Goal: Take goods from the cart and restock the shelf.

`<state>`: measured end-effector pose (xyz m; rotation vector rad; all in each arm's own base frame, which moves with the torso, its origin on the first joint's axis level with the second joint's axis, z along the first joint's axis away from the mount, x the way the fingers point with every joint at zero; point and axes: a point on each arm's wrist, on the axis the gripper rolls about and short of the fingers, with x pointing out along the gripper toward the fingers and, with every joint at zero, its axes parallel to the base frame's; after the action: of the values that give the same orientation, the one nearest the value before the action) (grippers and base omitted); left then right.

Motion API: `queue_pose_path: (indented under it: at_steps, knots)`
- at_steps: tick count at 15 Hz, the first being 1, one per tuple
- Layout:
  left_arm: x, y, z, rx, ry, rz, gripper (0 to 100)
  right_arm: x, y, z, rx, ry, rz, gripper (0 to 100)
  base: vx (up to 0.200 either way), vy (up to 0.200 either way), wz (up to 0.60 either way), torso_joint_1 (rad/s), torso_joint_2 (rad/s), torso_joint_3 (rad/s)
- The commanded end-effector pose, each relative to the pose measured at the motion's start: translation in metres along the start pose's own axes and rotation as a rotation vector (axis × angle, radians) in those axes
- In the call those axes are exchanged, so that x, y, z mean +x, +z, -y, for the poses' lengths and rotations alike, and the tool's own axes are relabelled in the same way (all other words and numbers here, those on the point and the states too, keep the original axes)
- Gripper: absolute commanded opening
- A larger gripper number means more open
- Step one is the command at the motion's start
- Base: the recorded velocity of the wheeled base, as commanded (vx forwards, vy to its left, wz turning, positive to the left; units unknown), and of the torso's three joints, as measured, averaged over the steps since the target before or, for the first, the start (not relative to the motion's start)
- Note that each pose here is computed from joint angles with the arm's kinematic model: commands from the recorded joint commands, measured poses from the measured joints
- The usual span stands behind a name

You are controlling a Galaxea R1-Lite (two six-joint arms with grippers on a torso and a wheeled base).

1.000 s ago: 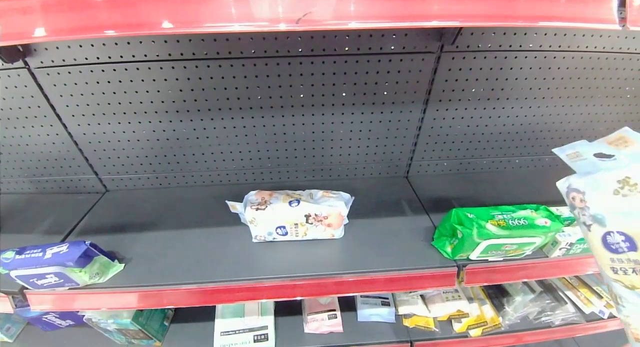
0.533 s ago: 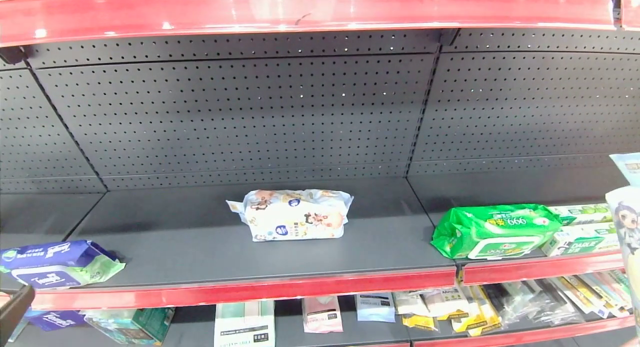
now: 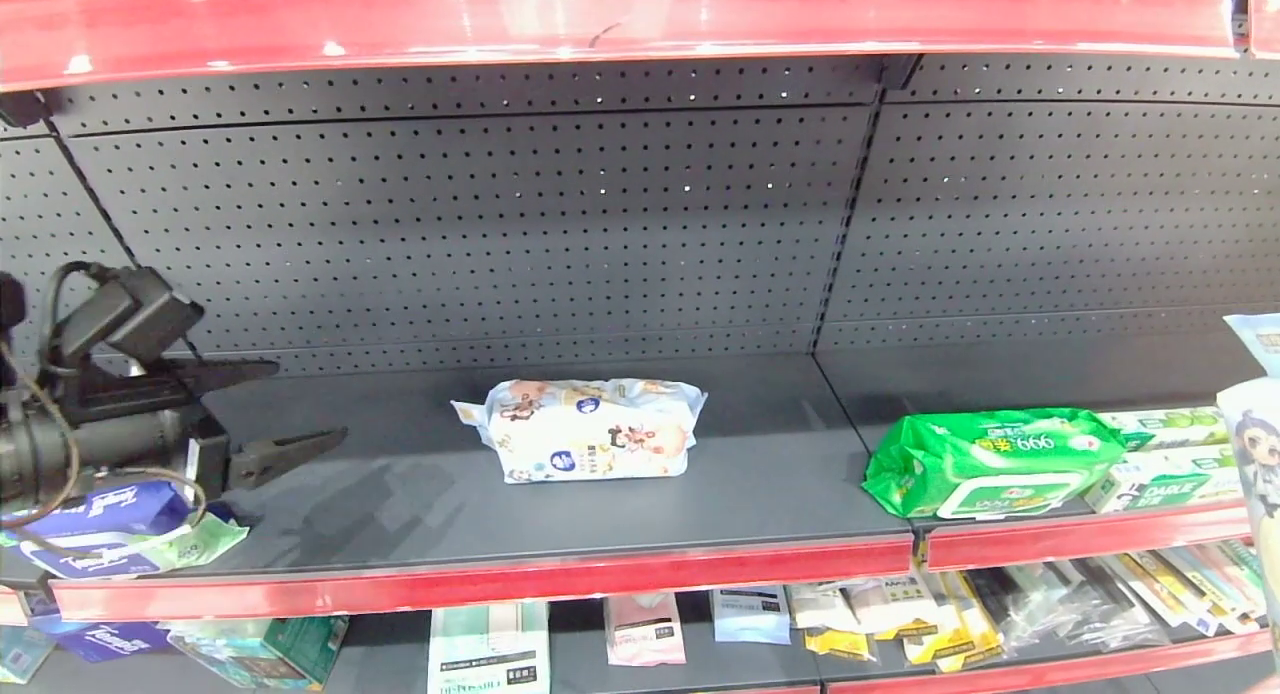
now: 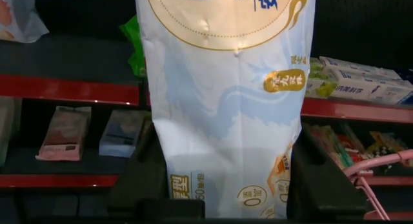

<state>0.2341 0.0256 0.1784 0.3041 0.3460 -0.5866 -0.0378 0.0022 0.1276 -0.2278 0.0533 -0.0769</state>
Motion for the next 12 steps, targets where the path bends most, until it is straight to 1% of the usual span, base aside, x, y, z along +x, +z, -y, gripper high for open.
queue_pose_path:
  at_steps: [1, 2, 3, 5, 6, 7, 8, 9, 10, 11, 12]
  knots:
    - [0.073, -0.02, -0.031, 0.074, -0.205, -0.004, 100, 0.001, -0.001, 0.0, -0.001, -0.008, -0.009, 0, 0.0, 0.0, 0.0, 0.0, 0.0, 0.0]
    - [0.088, -0.024, -0.034, 0.109, -0.234, -0.003, 100, 0.001, -0.002, 0.0, -0.003, -0.018, -0.014, 0, 0.0, 0.0, 0.0, 0.0, 0.0, 0.0]
    - [0.1, -0.026, -0.036, 0.133, -0.26, 0.002, 100, 0.001, -0.002, 0.0, -0.003, -0.019, -0.014, 0, 0.0, 0.0, 0.0, 0.0, 0.0, 0.0]
    - [0.121, -0.023, -0.034, 0.15, -0.318, 0.027, 100, 0.001, -0.002, 0.0, -0.015, -0.02, -0.019, 0, 0.0, 0.0, 0.0, 0.0, 0.0, 0.0]
    - [0.125, -0.022, -0.033, 0.155, -0.329, 0.03, 100, 0.001, -0.002, 0.0, -0.018, -0.019, -0.019, 0, 0.0, 0.0, 0.0, 0.0, 0.0, 0.0]
    - [0.137, -0.019, -0.029, 0.165, -0.372, 0.049, 100, 0.001, -0.002, 0.0, -0.029, -0.019, -0.021, 0, 0.0, 0.0, 0.0, 0.0, 0.0, 0.0]
    - [0.145, -0.017, -0.026, 0.173, -0.393, 0.058, 100, 0.001, -0.002, 0.0, -0.031, -0.023, -0.022, 0, 0.0, 0.0, 0.0, 0.0, 0.0, 0.0]
    - [0.149, -0.016, -0.025, 0.176, -0.4, 0.06, 100, 0.001, -0.003, 0.0, -0.031, -0.028, -0.025, 0, 0.0, 0.0, 0.0, 0.0, 0.0, 0.0]
    - [0.161, -0.014, -0.022, 0.187, -0.423, 0.068, 100, 0.001, -0.003, 0.0, -0.031, -0.036, -0.03, 0, 0.0, 0.0, 0.0, 0.0, 0.0, 0.0]
    - [0.165, -0.014, -0.021, 0.189, -0.43, 0.069, 100, 0.002, -0.004, 0.0, -0.031, -0.035, -0.031, 0, 0.0, 0.0, 0.0, 0.0, 0.0, 0.0]
    - [0.175, -0.009, -0.023, 0.205, -0.442, 0.089, 100, 0.002, -0.004, 0.0, -0.031, -0.036, -0.03, 0, 0.0, 0.0, 0.0, 0.0, 0.0, 0.0]
